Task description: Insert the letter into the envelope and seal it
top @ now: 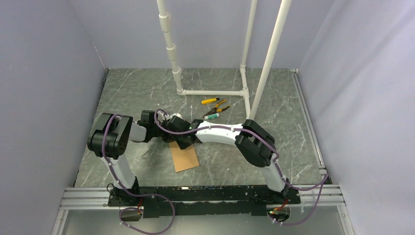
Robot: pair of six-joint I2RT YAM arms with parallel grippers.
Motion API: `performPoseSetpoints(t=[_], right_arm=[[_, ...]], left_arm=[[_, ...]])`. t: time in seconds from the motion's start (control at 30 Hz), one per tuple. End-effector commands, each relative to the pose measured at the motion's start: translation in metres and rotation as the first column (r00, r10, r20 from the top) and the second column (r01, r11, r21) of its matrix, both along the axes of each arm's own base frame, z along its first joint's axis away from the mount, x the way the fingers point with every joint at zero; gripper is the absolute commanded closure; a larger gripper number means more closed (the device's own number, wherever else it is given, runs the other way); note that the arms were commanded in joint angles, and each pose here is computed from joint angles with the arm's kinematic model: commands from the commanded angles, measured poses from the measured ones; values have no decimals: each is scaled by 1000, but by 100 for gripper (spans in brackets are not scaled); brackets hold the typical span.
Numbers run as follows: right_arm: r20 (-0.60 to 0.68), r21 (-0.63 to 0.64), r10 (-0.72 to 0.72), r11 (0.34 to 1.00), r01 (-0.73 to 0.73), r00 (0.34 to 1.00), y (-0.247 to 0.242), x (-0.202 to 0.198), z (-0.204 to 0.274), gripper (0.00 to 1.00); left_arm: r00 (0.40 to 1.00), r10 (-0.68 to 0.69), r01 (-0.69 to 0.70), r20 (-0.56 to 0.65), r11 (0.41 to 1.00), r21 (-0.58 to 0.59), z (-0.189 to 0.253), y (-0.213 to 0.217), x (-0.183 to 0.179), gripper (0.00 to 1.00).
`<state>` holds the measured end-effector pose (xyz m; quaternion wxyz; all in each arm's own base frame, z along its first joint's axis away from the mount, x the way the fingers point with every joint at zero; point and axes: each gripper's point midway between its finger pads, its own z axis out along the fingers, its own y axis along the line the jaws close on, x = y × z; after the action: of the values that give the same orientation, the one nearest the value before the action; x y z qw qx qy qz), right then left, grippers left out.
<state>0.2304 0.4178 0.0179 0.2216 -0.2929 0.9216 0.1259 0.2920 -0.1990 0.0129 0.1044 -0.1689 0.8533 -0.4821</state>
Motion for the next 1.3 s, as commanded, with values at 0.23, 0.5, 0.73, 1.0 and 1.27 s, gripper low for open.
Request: performPoseSetpoints(t=[0.23, 0.5, 0.73, 1.0, 1.27], right_arm=[[-248, -269, 114, 946, -182, 962, -82, -79, -43, 88], [-305, -292, 131, 930, -224, 943, -106, -109, -38, 89], [-306, -232, 156, 945, -232, 939, -109, -118, -12, 90], [-51, -69, -23, 997, 19, 998, -53, -27, 32, 90], [56, 34, -88, 996, 87, 994, -7, 25, 43, 90]], left_arm=[[988, 88, -58, -125, 972, 226, -60, 32, -21, 98], [987, 84, -51, -136, 972, 229, -66, 33, -25, 98], [988, 76, -45, -131, 972, 230, -63, 33, -24, 98], [990, 75, -46, -122, 973, 224, -57, 32, -22, 98], [990, 70, -42, -125, 976, 214, -56, 30, -23, 98]])
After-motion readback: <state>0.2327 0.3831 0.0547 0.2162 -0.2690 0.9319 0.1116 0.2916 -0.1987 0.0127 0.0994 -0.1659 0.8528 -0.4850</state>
